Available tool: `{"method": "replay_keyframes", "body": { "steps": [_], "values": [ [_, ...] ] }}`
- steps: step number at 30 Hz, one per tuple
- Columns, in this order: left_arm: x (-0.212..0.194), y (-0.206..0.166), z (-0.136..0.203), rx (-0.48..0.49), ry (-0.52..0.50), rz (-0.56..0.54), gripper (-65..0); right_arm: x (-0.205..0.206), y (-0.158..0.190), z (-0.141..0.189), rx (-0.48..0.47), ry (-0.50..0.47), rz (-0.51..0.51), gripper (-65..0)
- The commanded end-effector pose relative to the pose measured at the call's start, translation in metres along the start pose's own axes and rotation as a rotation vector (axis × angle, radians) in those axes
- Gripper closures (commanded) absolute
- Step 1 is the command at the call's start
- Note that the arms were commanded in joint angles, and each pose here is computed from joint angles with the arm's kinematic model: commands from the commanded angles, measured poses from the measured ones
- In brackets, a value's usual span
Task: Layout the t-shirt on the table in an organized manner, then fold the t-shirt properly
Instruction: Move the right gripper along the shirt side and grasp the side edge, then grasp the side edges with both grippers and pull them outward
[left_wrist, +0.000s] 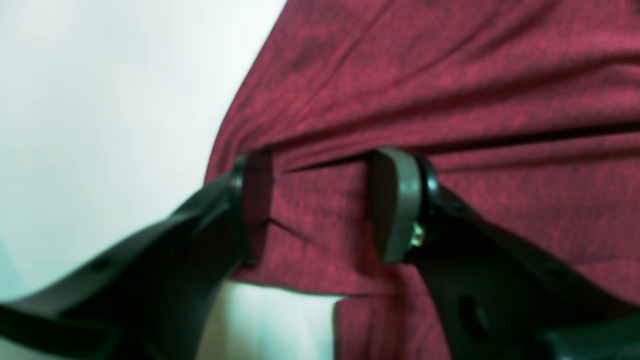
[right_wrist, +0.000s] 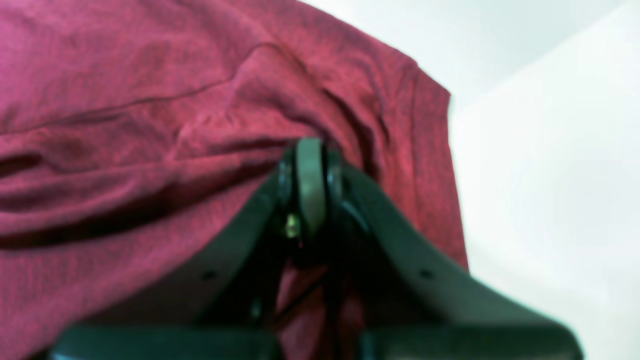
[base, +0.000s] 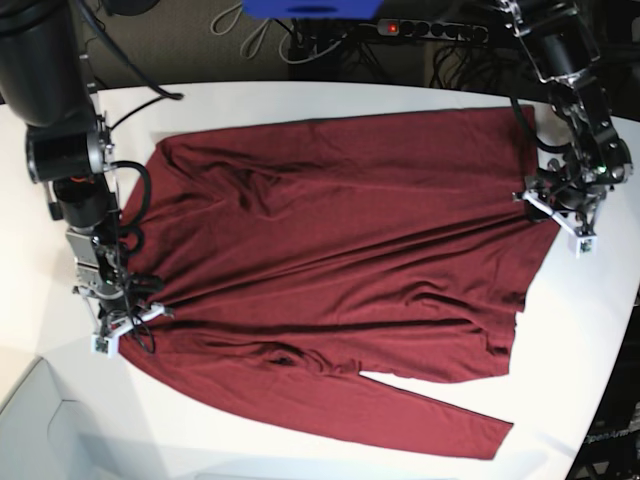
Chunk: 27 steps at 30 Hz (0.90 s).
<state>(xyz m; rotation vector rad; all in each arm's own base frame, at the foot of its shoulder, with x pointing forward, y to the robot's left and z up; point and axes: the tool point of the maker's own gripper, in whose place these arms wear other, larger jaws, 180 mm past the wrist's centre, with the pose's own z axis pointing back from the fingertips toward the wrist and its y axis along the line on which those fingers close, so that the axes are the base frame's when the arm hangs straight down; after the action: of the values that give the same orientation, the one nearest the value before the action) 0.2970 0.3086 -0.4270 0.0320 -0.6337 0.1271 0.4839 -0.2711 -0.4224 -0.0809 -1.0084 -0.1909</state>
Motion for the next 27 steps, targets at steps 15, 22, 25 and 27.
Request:
{"method": "replay_keyframes", "body": {
  "steps": [15,22,25,27],
  "values": [
    [0.138,-0.006,0.072,0.073,-0.373,-0.120,-31.6,0.035,0.014,0.002,0.036,-0.079,0.003,0.0],
    [0.205,-0.060,0.026,-0.090,-0.363,-0.060,-31.6,0.035,0.022,0.027,0.102,-0.178,0.058,0.0],
    [0.227,-0.090,-0.001,-0.174,-0.328,-0.061,-31.3,0.036,0.022,0.043,0.130,-0.207,0.095,0.0],
    [0.237,-0.113,-0.021,-0.229,-0.315,-0.068,-31.3,0.035,0.029,0.053,0.155,-0.201,0.109,0.0]
  ]
}}
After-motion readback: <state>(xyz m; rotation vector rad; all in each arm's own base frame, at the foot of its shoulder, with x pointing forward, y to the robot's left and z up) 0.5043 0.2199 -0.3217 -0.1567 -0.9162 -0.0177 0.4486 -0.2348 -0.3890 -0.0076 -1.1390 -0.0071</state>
